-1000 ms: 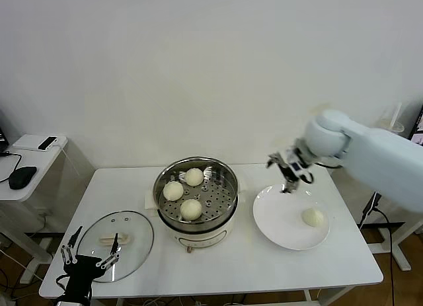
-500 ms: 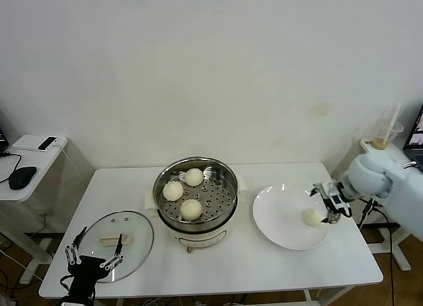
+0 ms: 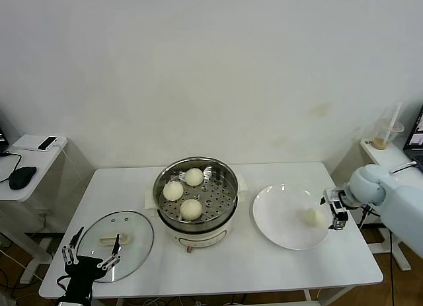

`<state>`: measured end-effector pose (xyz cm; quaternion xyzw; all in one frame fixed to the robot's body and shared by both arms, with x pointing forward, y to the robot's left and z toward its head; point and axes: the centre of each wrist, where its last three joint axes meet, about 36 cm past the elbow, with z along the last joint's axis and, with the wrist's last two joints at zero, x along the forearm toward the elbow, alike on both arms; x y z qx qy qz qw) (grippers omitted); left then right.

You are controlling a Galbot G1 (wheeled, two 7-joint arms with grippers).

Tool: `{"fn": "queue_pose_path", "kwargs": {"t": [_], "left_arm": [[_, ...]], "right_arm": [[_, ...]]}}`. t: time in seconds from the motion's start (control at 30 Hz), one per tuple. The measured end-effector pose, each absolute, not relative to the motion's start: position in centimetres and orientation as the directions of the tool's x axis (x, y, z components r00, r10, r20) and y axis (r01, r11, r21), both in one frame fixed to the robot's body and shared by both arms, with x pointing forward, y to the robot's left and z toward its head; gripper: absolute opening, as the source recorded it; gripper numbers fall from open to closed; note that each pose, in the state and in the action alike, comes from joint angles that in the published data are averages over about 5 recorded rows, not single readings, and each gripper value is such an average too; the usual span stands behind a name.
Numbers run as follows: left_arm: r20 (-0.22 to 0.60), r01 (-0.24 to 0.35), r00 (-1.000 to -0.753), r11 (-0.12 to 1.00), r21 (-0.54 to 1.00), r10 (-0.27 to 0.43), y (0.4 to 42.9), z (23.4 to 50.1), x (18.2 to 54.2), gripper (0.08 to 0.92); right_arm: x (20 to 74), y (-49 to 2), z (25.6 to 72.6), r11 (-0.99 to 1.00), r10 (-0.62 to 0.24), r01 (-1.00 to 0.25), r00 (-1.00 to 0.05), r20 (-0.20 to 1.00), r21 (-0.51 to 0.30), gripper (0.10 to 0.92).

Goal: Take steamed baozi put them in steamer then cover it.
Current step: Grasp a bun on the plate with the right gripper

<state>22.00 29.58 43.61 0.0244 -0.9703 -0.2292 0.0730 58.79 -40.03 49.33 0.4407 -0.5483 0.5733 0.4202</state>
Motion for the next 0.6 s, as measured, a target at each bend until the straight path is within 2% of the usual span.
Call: {"fn": "queue_pose_path", "kwargs": {"t": [0.3,0.6], "left_arm": [[0.134,-0.019,-0.987,0.893,0.449,-0.088,29.7,43.5,21.9,0.823],[0.137,-0.021,-0.986,0.894,0.447,-0.091,29.7,43.4,21.9,0.823]], "right_arm": [[60.7,-38.9,47.0,-0.014,-0.01,-0.969,-0.246,0.969,-0.246,0.818],[61.6,-38.6,46.0,0.005,0.011,-0.97,-0.243,0.97,-0.243,0.742]]}}
